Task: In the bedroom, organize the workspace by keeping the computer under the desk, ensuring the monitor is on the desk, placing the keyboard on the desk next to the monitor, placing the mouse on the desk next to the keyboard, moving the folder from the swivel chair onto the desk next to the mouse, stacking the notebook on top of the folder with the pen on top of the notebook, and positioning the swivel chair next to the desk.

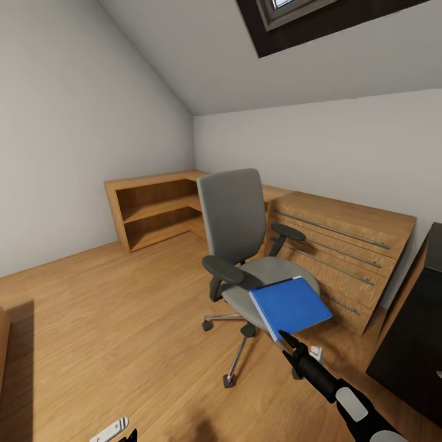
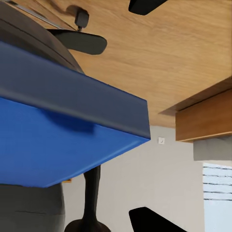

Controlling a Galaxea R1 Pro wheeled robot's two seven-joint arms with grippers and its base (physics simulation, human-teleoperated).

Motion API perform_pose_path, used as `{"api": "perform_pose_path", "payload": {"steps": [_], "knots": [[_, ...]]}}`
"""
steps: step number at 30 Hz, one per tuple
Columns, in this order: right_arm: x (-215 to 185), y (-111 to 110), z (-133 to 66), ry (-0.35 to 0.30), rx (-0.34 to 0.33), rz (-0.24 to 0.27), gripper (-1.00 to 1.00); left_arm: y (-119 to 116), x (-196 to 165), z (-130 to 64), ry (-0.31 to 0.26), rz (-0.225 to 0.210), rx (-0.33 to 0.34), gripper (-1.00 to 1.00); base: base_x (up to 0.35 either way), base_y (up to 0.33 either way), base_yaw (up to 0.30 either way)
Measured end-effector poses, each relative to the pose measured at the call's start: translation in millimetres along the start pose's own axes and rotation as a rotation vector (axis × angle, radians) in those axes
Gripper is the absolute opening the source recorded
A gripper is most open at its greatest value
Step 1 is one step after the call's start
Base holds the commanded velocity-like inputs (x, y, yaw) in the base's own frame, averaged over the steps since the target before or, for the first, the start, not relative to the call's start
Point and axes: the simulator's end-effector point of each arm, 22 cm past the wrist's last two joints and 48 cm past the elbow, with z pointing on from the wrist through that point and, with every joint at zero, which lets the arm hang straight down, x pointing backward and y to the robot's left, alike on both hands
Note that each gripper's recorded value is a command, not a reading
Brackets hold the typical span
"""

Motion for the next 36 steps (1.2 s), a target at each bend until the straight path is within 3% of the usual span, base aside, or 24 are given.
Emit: {"api": "perform_pose_path", "payload": {"steps": [10, 36], "knots": [[1.0, 0.1, 0.4, 0.001, 0.000, 0.001, 1.00, 3.0, -6.6, 0.0, -0.040, -0.005, -0.008, 1.00, 0.000, -0.026, 0.000], [2.8, 0.7, 1.4, 0.002, -0.003, 0.001, 1.00, 6.6, -5.5, 0.3, -0.045, -0.006, -0.014, 1.00, 0.049, -0.001, 0.000]]}}
